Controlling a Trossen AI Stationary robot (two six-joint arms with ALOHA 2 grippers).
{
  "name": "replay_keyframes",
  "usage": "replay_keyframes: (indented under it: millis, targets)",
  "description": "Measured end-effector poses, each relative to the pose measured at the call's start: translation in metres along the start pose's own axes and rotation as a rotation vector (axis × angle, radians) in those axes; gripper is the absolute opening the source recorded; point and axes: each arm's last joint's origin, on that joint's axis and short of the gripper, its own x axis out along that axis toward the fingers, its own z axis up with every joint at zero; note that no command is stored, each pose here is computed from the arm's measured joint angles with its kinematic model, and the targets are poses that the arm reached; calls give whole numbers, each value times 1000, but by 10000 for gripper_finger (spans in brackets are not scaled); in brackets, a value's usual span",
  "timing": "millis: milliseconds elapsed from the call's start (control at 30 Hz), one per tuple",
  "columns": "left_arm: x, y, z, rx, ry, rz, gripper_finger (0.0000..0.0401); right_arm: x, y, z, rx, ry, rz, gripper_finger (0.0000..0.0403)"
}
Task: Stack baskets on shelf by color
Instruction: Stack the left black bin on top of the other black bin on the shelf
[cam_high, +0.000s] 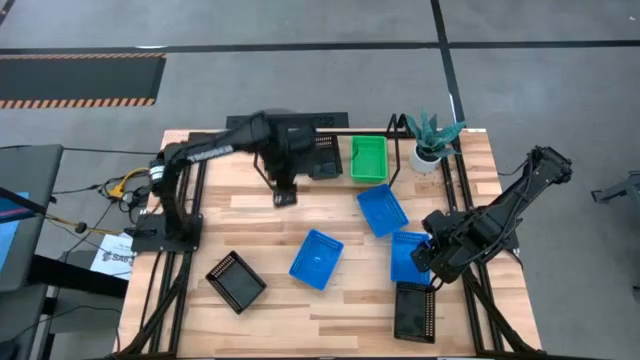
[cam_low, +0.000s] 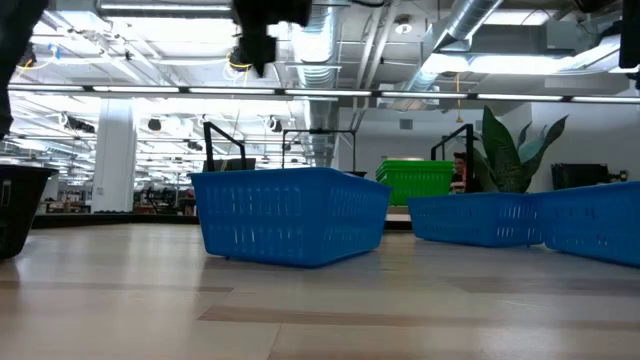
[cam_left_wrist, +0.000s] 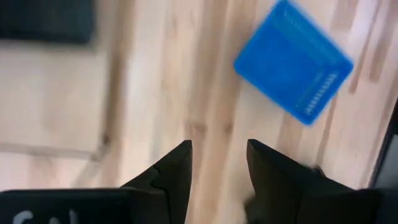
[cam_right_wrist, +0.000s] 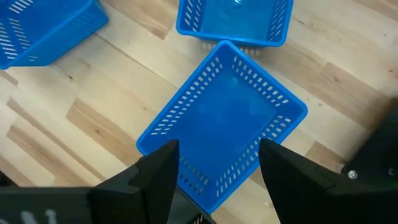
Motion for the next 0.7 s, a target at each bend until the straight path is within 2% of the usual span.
replay_keyframes:
  millis: [100, 233, 300, 500, 700]
  targets:
    - [25, -22, -22, -37, 66, 4, 140, 0, 0, 0, -29, 0, 0, 245]
    - [58, -41, -63, -95, 117, 18, 147, 0, 0, 0, -60, 0, -1, 245]
    - [72, -47, -85, -181, 110, 19, 156, 0, 0, 0, -73, 1, -3, 245]
    - [107, -55, -144, -480, 32, -11, 196, 0, -1, 0, -94, 1, -7, 245]
    - [120, -56, -188, -606, 116, 29, 235, 0, -1, 0, -104, 1, -6, 245]
